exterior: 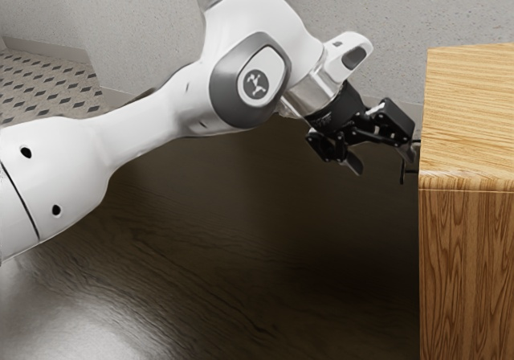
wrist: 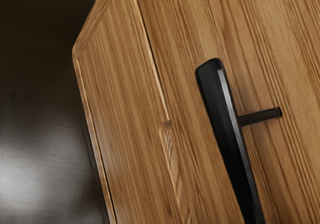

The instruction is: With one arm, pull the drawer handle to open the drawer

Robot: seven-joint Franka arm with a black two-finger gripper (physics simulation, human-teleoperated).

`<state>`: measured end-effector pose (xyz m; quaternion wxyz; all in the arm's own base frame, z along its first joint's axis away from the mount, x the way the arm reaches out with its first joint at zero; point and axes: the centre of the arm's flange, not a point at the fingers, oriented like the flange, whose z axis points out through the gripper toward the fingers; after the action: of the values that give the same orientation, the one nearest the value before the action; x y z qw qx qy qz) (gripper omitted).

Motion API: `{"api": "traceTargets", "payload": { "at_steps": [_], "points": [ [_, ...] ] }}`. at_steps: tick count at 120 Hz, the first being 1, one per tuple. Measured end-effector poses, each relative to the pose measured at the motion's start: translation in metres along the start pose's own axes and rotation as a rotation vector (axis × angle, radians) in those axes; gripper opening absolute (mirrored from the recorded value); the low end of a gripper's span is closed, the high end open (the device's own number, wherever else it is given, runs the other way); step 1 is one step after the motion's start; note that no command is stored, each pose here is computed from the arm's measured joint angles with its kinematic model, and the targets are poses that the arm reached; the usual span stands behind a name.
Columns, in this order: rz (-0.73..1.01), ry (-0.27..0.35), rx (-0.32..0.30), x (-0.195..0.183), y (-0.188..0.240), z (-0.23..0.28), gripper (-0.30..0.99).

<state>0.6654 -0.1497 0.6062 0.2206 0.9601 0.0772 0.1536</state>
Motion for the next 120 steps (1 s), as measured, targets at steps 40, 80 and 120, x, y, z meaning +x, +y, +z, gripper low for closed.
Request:
{"api": "traceTargets", "payload": {
  "at_steps": [40, 80, 120],
  "points": [
    [-0.028, -0.015, 0.021, 0.002, -0.02, 0.004, 0.69],
    [-0.084, -0.002, 0.049, 0.0, -0.058, -0.025, 0.69],
    [-0.156, 0.004, 0.07, -0.009, -0.108, -0.054, 0.69]
  ]
}}
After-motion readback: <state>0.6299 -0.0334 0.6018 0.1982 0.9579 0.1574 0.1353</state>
